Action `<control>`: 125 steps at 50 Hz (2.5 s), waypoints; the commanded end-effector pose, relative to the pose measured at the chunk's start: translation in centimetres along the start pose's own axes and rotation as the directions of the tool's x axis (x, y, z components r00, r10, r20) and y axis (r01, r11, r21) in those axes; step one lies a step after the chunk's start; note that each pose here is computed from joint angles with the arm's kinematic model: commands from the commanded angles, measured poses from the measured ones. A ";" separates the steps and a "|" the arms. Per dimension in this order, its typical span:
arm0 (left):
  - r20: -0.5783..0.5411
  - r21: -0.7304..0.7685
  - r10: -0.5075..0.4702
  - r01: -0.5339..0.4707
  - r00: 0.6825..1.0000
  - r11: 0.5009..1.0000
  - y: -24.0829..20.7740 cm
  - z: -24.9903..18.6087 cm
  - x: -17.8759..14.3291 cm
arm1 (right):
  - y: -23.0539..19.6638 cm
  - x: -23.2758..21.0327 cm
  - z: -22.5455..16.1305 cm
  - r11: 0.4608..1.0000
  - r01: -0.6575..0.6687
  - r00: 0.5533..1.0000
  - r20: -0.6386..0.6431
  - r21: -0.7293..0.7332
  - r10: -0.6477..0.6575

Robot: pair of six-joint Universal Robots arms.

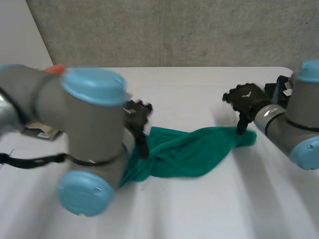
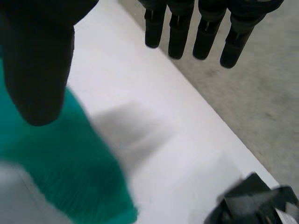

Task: Fold the laundry.

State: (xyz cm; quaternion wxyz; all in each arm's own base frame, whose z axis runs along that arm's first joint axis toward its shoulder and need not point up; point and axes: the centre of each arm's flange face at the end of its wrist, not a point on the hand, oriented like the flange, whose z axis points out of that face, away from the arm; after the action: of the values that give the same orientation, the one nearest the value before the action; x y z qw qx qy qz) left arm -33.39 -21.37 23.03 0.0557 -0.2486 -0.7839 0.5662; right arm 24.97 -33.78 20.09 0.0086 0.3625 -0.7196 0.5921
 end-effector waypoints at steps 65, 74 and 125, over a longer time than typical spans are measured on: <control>0.212 0.079 0.100 -0.119 0.972 0.990 0.8 0.4 -8.1 | 3.2 -5.5 3.7 0.987 -0.085 0.951 0.286 -0.136 0.121; 0.264 0.093 0.172 -0.202 0.949 0.975 -0.5 2.2 -12.0 | 1.5 -4.3 1.3 0.987 -0.012 0.923 0.378 -0.163 0.074; 0.147 0.259 0.093 -0.129 0.985 0.957 0.2 5.8 -9.2 | 1.2 -2.4 -2.6 1.000 0.003 0.993 0.122 -0.009 -0.002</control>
State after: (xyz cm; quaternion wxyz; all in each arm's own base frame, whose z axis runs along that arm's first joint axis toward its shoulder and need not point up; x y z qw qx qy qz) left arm -28.11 -30.98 20.97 0.0021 -0.2546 -0.6948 0.6726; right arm 24.51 -30.34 14.96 -0.0330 0.4287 -0.7283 0.5336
